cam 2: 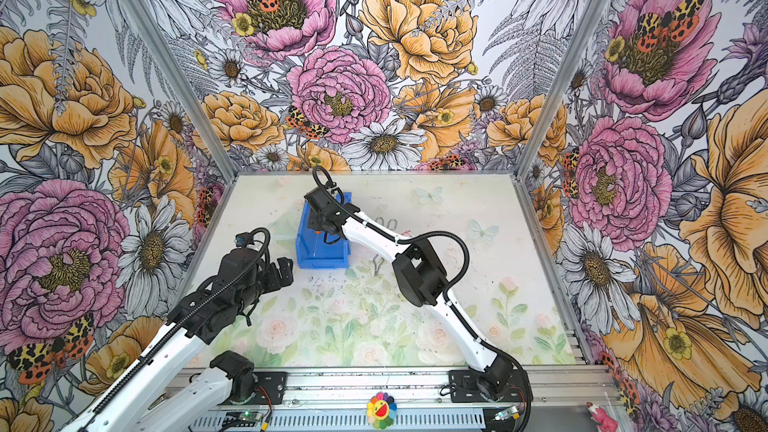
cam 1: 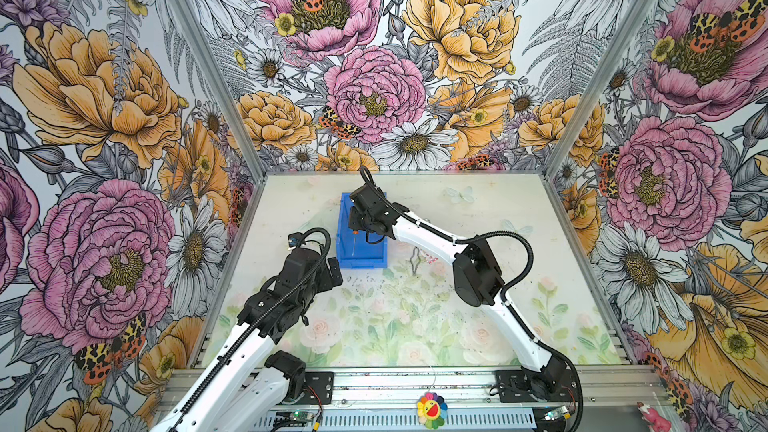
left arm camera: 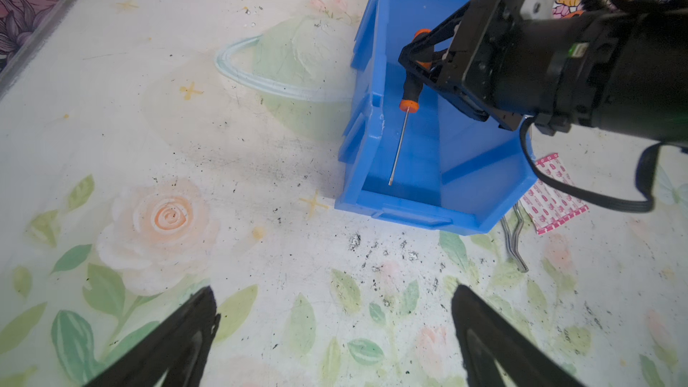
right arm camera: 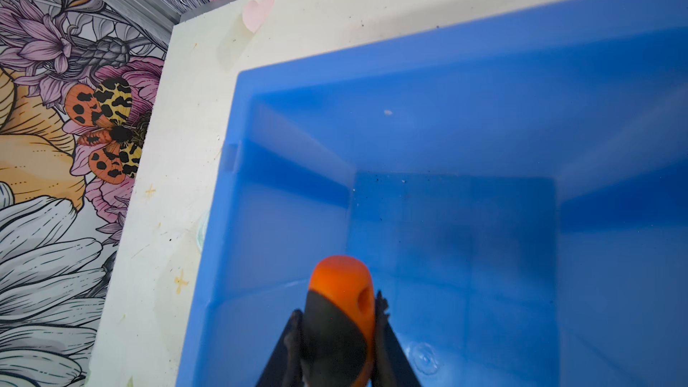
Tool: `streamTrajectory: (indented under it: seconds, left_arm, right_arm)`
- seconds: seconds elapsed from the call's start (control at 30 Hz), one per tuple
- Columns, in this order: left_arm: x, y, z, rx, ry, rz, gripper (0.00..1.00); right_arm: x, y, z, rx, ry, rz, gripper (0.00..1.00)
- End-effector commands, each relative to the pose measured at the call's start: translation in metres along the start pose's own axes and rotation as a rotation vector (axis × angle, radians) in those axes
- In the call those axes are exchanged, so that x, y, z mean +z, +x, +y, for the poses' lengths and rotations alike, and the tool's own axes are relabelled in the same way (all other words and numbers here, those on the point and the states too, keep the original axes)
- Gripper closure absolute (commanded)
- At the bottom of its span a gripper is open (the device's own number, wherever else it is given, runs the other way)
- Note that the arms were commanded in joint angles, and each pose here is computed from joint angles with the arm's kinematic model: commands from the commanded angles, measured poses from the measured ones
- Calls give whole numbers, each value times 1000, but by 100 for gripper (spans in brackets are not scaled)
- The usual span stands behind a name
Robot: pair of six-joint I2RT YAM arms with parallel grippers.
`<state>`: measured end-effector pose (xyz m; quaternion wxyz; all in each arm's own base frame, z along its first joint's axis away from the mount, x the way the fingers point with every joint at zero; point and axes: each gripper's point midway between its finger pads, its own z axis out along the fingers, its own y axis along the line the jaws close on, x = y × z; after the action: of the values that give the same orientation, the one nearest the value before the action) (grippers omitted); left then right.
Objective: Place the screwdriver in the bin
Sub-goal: 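Lower the screwdriver tip-first into the blue bin with the right gripper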
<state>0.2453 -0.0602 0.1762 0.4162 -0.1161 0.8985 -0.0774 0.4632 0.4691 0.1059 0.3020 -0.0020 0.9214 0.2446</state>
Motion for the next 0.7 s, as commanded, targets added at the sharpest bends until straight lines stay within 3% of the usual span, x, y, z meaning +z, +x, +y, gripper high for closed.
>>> streamTrajectory:
  seconds: [0.0,0.33,0.67]
  left_arm:
    - [-4,-5,3,-17,-17,-30,1]
    - [-4,-2,3,-12,-23,-38,1]
    - [-5,-3,2,-9,-20,-42,1]
  right_arm:
    - [11,0,-1,1,-8,-4,100]
    - [22,5,-11,1,18,1,94]
    - [25,7,-14,0,29,1,81]
